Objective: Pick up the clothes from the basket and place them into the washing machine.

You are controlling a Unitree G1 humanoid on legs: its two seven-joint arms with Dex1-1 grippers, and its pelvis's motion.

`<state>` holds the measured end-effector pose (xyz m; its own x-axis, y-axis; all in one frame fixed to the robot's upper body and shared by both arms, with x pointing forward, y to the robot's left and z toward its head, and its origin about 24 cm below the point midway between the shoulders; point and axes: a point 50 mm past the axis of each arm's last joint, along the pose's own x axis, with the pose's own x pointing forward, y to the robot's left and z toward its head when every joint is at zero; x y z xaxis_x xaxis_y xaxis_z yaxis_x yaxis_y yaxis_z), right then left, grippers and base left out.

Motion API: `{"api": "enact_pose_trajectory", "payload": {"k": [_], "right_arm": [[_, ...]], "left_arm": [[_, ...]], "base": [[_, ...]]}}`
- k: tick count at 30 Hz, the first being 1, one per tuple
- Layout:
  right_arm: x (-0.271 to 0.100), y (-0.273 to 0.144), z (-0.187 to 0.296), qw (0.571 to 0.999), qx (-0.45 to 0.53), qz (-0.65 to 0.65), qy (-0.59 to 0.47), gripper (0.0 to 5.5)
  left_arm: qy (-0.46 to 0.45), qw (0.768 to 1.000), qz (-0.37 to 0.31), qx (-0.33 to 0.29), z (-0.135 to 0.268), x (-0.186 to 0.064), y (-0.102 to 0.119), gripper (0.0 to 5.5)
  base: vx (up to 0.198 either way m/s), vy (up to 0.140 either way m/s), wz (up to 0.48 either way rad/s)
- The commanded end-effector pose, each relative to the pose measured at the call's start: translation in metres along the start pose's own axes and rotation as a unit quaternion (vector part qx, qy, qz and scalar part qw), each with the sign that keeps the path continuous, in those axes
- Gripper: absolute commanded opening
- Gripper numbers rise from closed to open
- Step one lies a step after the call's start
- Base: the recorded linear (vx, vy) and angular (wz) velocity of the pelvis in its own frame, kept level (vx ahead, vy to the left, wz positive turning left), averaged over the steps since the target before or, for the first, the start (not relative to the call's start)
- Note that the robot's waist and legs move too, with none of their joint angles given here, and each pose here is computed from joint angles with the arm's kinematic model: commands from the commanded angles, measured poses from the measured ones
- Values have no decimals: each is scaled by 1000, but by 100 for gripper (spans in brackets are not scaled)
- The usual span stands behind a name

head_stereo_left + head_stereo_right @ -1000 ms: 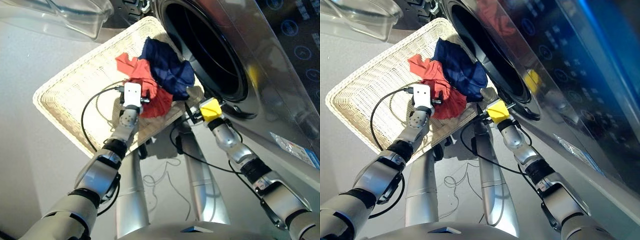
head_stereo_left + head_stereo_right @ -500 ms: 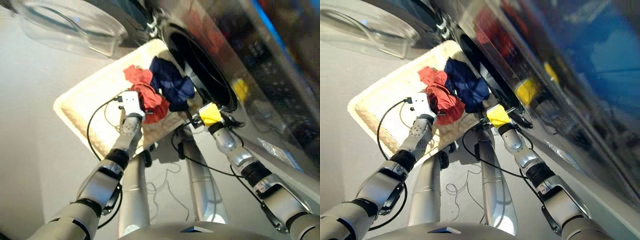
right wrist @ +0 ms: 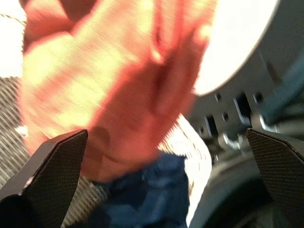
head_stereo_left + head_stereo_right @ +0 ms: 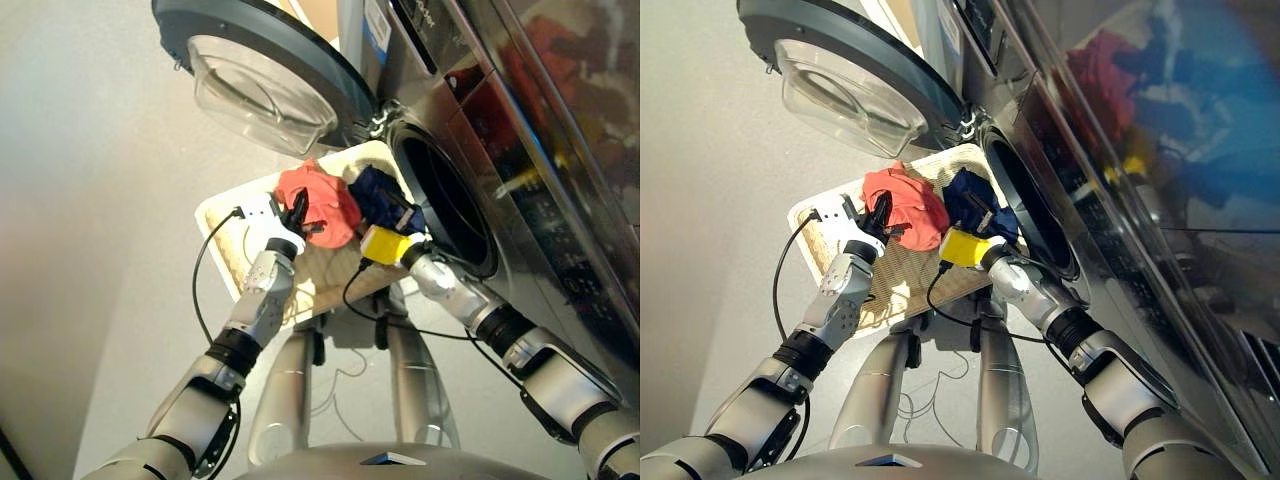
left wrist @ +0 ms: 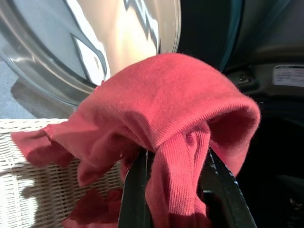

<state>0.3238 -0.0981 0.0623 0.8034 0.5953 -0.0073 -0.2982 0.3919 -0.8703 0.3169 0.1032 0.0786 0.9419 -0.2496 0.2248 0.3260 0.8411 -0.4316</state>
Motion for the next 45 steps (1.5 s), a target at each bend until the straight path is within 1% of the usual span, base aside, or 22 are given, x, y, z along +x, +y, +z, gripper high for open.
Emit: {"api": "enact_pose_trajectory", "payload": {"k": [1,5,11,15,16,17,24,25,26,31,33,34,35,37,38,39,40,41,42,43,44,45], "right_arm": [[7,-5,28,997,-26,15,-75,550],[15,-4,35,994,-63,26,-89,550],[33,-14,46,993,-79,-4,-92,550],[42,-21,47,993,-85,-20,-81,550],[45,-22,48,993,-82,-25,-80,289],[48,-25,50,993,-81,-34,-79,0],[46,-35,48,993,-31,-85,-69,0],[43,-34,42,994,-4,-96,-54,0],[41,-33,38,994,10,-101,-45,0],[30,-24,16,988,87,-127,11,0],[24,-18,5,979,134,-147,41,0],[20,-17,-1,966,180,-175,61,0],[20,-17,-1,966,180,-174,61,0],[11,-15,-16,931,270,-225,98,0],[11,-15,-16,931,270,-225,98,0],[8,-15,-19,913,307,-246,106,0],[5,-19,-26,878,371,-280,115,0],[3,-21,-31,857,402,-298,123,0],[3,-22,-31,857,402,-298,122,0],[2,-32,-35,813,465,-332,109,0],[-1,-39,-39,795,482,-352,107,0],[-1,-39,-39,795,482,-352,107,0]], "left_arm": [[-34,997,-53,-35,11,-3,-19,0],[-39,995,-72,-58,14,-2,-29,0],[-47,983,-121,-131,21,-7,-52,0],[-45,977,-148,-146,25,-12,-59,0],[-41,975,-156,-152,25,-14,-61,0],[-37,974,-162,-154,26,-17,-62,0],[-18,976,-158,-146,18,-19,-60,0],[-21,978,-150,-146,18,-17,-59,142],[-24,978,-145,-145,18,-17,-58,550],[-36,986,-99,-132,18,-18,-41,550],[-60,992,-43,-107,22,-23,-20,550],[-78,991,27,-101,21,-29,0,550],[-78,991,27,-100,21,-29,0,550],[-76,985,139,-72,10,-42,31,550],[-76,985,139,-72,10,-42,31,550],[-69,981,173,-60,5,-48,42,550],[-52,975,215,-30,-2,-56,56,550],[-43,973,228,-18,-6,-60,61,550],[-43,973,228,-18,-6,-60,61,550],[-18,968,251,16,-13,-67,73,550],[-7,965,260,26,-17,-70,77,550],[-7,965,260,26,-17,-70,77,550]], "base": [[0,0,0],[0,0,0],[0,0,0],[0,0,0],[0,0,0],[0,0,0],[0,0,0],[0,0,0],[0,0,0],[0,0,0],[0,0,0],[0,0,0],[0,0,0],[0,0,0],[0,0,0],[0,0,0],[0,0,0],[0,0,0],[0,0,0],[0,0,0],[0,0,0],[0,0,0]]}}
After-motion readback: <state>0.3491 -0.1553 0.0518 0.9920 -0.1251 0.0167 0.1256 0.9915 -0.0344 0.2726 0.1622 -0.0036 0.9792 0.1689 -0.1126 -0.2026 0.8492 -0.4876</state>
